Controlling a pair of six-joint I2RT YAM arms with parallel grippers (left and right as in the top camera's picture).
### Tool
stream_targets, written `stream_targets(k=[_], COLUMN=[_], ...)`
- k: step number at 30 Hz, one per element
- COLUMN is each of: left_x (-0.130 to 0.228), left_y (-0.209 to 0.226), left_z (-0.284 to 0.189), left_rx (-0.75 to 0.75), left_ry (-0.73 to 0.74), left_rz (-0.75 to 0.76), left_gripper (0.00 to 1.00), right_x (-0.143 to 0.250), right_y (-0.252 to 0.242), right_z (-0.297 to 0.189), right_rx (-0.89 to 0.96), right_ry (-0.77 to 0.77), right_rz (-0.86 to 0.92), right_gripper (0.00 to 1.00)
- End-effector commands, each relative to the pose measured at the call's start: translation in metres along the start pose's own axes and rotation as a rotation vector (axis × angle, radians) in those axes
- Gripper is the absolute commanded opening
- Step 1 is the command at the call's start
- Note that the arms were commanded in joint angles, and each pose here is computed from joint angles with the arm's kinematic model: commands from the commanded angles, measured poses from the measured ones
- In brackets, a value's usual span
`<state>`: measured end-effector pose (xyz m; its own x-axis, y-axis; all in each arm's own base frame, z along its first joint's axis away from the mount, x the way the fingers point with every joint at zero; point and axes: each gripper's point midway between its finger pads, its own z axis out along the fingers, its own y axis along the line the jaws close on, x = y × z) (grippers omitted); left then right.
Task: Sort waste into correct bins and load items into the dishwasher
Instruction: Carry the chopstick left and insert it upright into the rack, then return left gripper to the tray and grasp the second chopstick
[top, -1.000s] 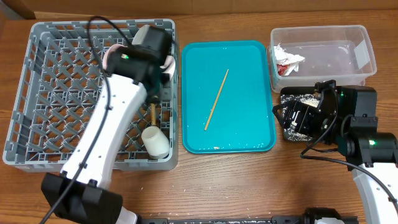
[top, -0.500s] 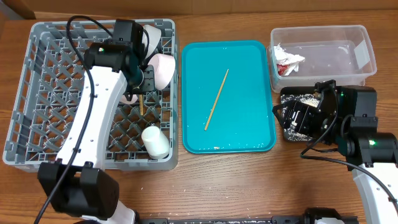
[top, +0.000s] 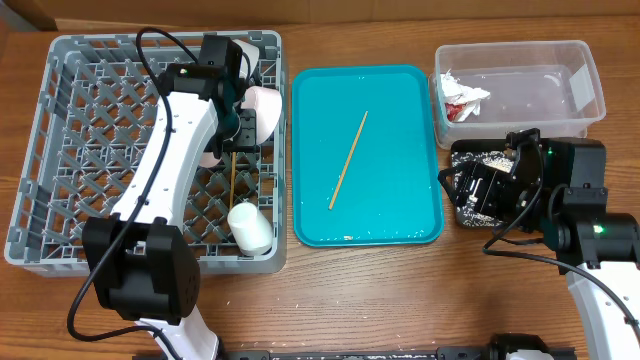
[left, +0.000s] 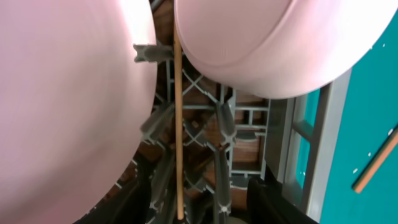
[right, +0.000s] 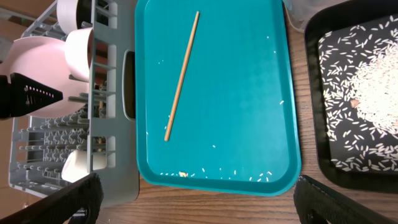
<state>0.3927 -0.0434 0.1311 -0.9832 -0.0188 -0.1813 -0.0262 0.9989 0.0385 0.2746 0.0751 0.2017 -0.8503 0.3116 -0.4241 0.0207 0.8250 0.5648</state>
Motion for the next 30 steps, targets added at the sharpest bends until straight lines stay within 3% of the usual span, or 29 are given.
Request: stream_targets(k=[1, 7, 15, 20, 22, 30], left_x=[-0.009, -0.013, -0.006, 0.001, 0.006, 0.027], left_y=[-0.004, -0.039, -0.133, -0.174, -0.185, -0.205], left_z=[-0.017, -0.042, -0.043, -0.012, 0.005, 0.074], left_rx=[0.026, 0.085, 0.149, 0.161, 0.157, 0.114], left_ry=[-0.025, -0.058, -0.134, -0.106, -0.074, 0.052], left_rz=[0.004, 0.068, 0.278, 0.353, 0.375, 0.419], left_gripper=[0.51, 0.5, 0.52, 0.53, 0.47, 0.45], right_x=[-0.003, -0.003, -0.003, -0.003, -0.003, -0.003], right_y=[0.001, 0.001, 0.001, 0.001, 0.001, 0.001], right_z=[-0.002, -0.002, -0.002, -0.002, -0.002, -0.002], right_rx=[0.001, 0.001, 0.001, 0.001, 0.001, 0.001], right_ry=[-0.014, -0.014, -0.014, -0.014, -0.014, -0.014], right_rz=[-0.009, -0.008, -0.009, -0.008, -0.009, -0.008], right_gripper=[1.0, 1.0, 1.0, 1.0, 1.0, 1.0])
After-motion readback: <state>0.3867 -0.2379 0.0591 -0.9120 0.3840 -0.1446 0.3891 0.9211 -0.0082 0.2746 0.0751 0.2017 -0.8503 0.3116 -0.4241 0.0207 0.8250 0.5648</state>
